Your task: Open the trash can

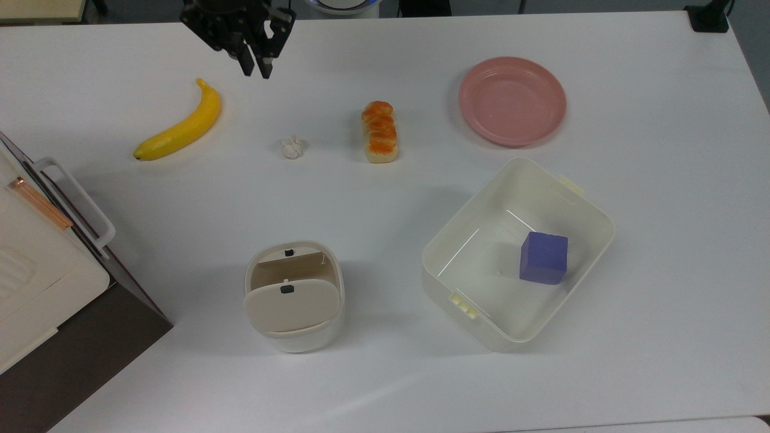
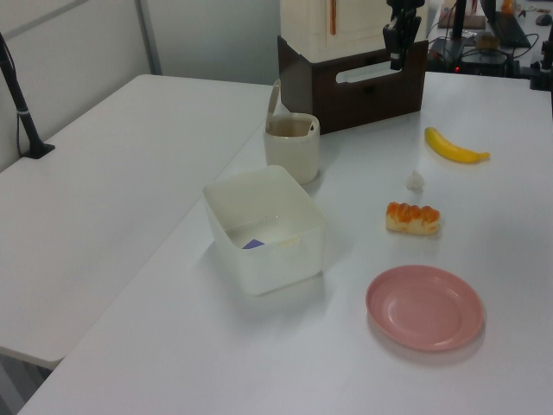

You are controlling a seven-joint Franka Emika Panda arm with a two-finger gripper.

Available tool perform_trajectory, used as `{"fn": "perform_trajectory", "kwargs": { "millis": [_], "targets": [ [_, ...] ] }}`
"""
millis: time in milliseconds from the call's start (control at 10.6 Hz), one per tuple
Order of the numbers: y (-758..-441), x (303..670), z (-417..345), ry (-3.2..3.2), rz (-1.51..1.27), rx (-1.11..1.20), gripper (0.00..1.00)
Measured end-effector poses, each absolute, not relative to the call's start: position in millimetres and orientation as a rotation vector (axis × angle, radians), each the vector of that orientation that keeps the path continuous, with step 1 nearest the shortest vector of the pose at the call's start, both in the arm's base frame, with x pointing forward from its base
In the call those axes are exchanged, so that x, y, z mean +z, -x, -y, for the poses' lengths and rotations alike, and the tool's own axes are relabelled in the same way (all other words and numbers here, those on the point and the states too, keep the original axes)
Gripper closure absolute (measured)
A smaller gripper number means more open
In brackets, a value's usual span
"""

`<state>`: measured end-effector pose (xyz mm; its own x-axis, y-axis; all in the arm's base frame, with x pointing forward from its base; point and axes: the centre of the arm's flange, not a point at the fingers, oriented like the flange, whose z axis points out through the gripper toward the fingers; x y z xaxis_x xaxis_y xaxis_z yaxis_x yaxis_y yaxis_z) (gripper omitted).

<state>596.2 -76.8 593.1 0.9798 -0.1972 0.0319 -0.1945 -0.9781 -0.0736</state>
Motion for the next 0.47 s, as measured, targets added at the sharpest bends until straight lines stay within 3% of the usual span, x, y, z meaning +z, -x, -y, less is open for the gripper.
{"fn": "perform_trajectory", "kwargs": {
  "millis": [470],
  "targets": [
    [-580.4, 619.7, 83.6, 3.114, -0.286, -0.121, 0.00]
  ]
}}
